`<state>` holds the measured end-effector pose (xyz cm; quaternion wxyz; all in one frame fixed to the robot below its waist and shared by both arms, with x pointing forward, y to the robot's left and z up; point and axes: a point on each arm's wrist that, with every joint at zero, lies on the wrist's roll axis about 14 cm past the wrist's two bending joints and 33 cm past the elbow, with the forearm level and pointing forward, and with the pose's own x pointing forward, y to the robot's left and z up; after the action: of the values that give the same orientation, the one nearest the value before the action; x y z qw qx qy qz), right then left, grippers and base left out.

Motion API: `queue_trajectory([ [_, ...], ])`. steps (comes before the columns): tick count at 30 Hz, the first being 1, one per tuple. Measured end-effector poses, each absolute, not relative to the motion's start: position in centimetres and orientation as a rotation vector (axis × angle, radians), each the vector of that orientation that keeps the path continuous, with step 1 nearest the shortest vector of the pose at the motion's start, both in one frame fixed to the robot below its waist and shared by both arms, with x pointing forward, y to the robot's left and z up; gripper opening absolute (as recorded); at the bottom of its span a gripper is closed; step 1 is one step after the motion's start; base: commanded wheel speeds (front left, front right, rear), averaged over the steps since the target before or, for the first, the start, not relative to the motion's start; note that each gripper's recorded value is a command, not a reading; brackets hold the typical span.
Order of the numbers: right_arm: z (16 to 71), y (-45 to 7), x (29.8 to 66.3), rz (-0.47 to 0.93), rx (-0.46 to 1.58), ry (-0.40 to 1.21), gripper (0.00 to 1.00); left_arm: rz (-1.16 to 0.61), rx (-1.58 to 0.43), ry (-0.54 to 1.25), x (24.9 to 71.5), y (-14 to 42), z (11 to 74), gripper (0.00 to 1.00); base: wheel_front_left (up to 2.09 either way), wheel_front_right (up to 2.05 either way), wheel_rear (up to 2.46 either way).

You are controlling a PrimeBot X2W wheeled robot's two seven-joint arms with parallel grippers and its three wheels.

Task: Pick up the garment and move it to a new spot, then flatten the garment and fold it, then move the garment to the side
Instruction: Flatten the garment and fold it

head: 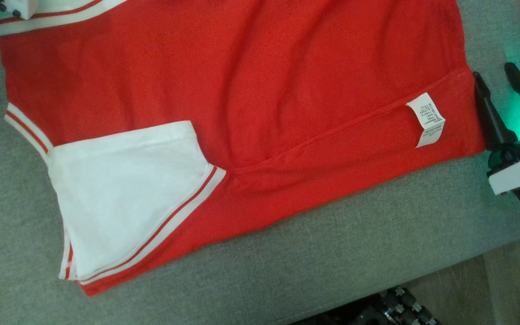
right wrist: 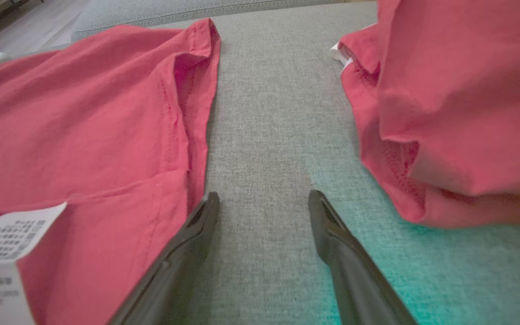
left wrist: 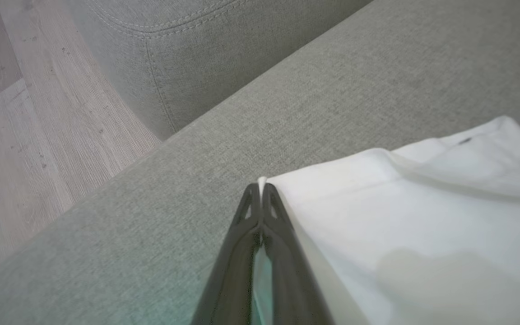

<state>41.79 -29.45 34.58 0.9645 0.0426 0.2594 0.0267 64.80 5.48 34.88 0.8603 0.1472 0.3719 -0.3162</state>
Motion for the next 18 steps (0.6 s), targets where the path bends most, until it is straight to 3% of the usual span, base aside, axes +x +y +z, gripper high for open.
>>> queue_trajectory([
  [5, 35.7, -29.3, 43.3, 0.087, 0.062, 0.495, 1.00, -0.666, 0.350, 0.744, 64.7, 6.1, 35.5, 0.00, 0.00, 0.00, 0.00],
  [9, 38.9, -28.5, 48.7, 0.161, 0.023, 0.422, 1.00, -0.667, 0.379, 0.699, 64.9, 6.6, 36.6, 0.00, 0.00, 0.00, 0.00],
  [18, 38.2, -27.2, 54.5, 0.229, -0.083, 0.509, 1.00, -0.681, 0.378, 0.635, 64.8, 6.8, 38.7, 0.00, 0.00, 0.00, 0.00],
])
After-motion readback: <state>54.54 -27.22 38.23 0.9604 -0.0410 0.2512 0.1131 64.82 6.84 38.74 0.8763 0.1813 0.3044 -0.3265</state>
